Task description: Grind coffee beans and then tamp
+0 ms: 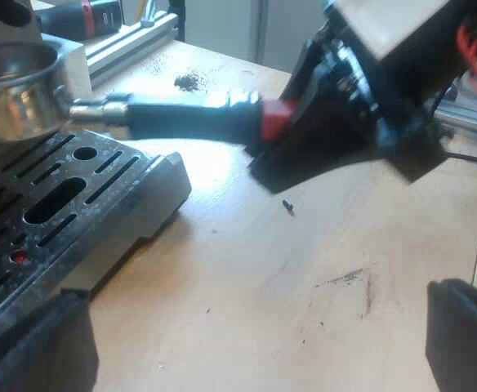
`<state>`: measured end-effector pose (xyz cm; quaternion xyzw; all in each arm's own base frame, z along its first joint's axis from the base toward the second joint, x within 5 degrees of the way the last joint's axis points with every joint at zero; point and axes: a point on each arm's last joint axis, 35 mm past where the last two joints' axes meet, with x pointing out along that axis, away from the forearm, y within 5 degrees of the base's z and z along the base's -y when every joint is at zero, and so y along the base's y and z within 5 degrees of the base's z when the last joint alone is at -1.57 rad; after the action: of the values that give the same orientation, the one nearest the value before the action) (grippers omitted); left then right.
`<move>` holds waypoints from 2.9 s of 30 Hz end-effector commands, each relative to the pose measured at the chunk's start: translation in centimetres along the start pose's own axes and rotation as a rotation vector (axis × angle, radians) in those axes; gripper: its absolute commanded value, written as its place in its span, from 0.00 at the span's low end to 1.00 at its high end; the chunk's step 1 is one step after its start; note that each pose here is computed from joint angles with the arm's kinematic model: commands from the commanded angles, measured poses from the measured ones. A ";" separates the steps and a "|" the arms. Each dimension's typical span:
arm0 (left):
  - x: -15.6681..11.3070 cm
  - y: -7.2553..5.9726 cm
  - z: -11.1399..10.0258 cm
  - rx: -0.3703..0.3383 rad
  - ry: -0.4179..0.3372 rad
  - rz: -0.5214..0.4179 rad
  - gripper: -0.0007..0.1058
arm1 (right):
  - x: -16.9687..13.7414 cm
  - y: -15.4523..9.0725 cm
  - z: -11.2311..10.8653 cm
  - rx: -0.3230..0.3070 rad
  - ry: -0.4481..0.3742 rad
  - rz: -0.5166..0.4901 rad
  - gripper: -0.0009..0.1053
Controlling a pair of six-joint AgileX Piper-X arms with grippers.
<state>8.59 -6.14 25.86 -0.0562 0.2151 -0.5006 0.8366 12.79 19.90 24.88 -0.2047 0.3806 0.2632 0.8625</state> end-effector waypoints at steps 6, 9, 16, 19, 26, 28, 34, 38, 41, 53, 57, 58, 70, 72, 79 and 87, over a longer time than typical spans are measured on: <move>-1.1 -1.1 1.3 -0.024 0.038 -0.012 0.79 | -4.1 -1.7 -0.7 -0.048 -0.017 0.003 0.01; -1.6 -1.5 1.9 -0.015 0.044 -0.012 0.79 | -5.5 -2.2 -1.1 -0.076 -0.035 0.034 0.01; -3.4 -3.1 4.2 0.019 0.042 -0.007 0.79 | -8.0 -3.0 -1.7 -0.169 -0.093 0.111 0.01; -3.8 -3.4 4.6 0.028 0.032 0.017 0.79 | -8.6 -3.2 -1.8 -0.248 -0.120 0.119 0.01; -3.8 -3.3 4.6 0.028 0.032 0.048 0.79 | -7.5 -2.7 -2.1 -0.324 -0.162 0.175 0.01; -3.8 -3.3 4.6 0.028 0.032 0.048 0.79 | -7.1 -2.5 -2.3 -0.322 -0.172 0.188 0.01; -3.8 -3.1 4.6 0.028 0.031 0.078 0.79 | -3.5 -1.7 -5.3 -0.327 -0.149 0.210 0.01; -3.5 -2.9 4.4 0.019 0.044 0.079 0.79 | -1.9 -1.4 -7.2 -0.329 -0.144 0.247 0.01; -3.0 -2.4 3.8 0.000 0.069 0.080 0.79 | -0.7 -1.1 -8.2 -0.332 -0.132 0.255 0.01; 1.7 1.6 0.2 -0.140 0.258 0.092 0.79 | 3.9 0.5 -8.8 -0.353 -0.059 0.259 0.01; 3.1 2.7 0.0 -0.171 0.300 0.096 0.79 | 4.9 0.8 -9.2 -0.362 -0.022 0.258 0.01; 3.4 3.0 0.0 -0.174 0.304 0.096 0.79 | 5.0 0.9 -9.2 -0.362 -0.020 0.258 0.01; 5.1 4.5 0.0 -0.172 0.307 0.119 0.79 | 6.3 1.2 -9.6 -0.371 0.021 0.257 0.02; 5.1 4.5 0.0 -0.172 0.308 0.119 0.79 | 6.5 1.3 -9.8 -0.375 0.036 0.257 0.13; 5.0 4.5 -0.1 -0.180 0.321 0.128 0.79 | 6.7 1.2 -10.4 -0.365 0.095 0.254 0.57; 4.0 3.8 0.1 -0.160 0.304 0.166 0.79 | 6.1 0.5 -12.8 -0.391 0.319 0.238 0.59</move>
<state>13.72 -7.90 23.05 -0.0344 0.3916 -0.4146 0.8207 9.80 16.43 13.04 -0.3355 0.4259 0.4128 0.7319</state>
